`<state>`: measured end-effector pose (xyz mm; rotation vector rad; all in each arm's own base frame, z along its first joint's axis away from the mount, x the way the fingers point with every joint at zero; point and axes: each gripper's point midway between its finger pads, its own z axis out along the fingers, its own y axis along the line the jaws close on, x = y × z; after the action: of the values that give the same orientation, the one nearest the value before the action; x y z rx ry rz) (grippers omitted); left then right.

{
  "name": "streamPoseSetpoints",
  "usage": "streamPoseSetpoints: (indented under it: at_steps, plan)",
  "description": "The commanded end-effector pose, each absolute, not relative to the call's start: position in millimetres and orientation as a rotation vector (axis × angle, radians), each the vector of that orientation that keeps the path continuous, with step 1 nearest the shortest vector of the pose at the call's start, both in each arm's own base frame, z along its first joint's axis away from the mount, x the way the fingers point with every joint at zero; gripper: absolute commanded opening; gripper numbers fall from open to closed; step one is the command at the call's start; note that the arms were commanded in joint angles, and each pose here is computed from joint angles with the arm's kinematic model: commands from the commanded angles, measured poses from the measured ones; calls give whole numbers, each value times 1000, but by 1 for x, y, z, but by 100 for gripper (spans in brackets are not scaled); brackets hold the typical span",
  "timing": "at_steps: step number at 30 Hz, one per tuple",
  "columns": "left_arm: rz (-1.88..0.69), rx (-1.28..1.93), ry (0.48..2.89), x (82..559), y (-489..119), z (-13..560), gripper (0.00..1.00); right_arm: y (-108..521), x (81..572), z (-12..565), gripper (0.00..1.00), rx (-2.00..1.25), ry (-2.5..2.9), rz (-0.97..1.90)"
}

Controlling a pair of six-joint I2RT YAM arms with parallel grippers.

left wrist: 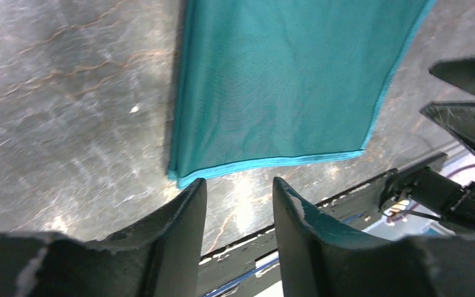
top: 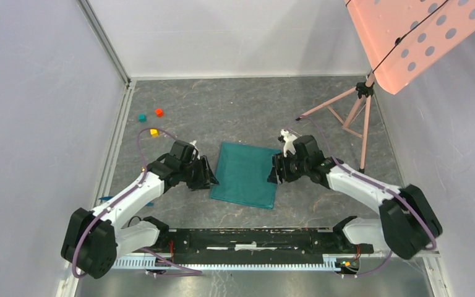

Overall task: Fold the napkin into a case and place the utensils inside
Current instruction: Smooth out the square-folded napkin at the center of the board.

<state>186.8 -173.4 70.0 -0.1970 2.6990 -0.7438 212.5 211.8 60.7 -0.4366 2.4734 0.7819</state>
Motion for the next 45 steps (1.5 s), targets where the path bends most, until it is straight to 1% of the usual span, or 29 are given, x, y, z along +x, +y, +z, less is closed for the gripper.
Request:
streamPoseSetpoints:
  at_steps: [1, 3, 5, 8, 13, 18, 22, 27, 30, 33, 37, 40, 43, 45]
  plan:
    - [-992, -247, 2634, 203, -209, 87, 46, 237, 265, 84, 66, -486, 2320, 837]
    - [-1067, -234, 2643, 204, -220, 81, 41, 243, 280, 84, 69, -467, 2297, 893]
    - [-1039, -240, 2677, 204, -218, 68, 40, 250, 291, 84, 69, -465, 2276, 975]
    - [-948, -240, 2714, 202, -209, 51, 40, 250, 308, 76, 70, -459, 2273, 1002]
    - [-829, -265, 2776, 190, -192, 22, 40, 233, 324, 59, 74, -413, 2287, 994]
    - [-686, -315, 2827, 180, -173, -2, 40, 204, 335, 41, 75, -339, 2326, 926]
    - [-618, -334, 2850, 171, -162, -12, 40, 195, 337, 40, 75, -329, 2339, 887]
    - [-627, -310, 2825, 170, -160, 0, 41, 202, 340, 73, 76, -345, 2276, 927]
    - [-704, -283, 2790, 175, -170, 18, 43, 222, 337, 95, 77, -373, 2217, 1018]
    - [-811, -243, 2749, 185, -185, 42, 47, 238, 338, 104, 77, -387, 2183, 1080]
    - [-932, -203, 2653, 210, -207, 79, 51, 238, 343, 86, 76, -366, 2219, 1072]
    - [-936, -200, 2632, 229, -215, 90, 53, 227, 347, 64, 76, -357, 2264, 969]
    - [-953, -190, 2610, 252, -227, 96, 58, 223, 345, 49, 76, -354, 2295, 939]
    - [-982, -184, 2605, 267, -237, 98, 59, 222, 344, 45, 76, -347, 2303, 934]
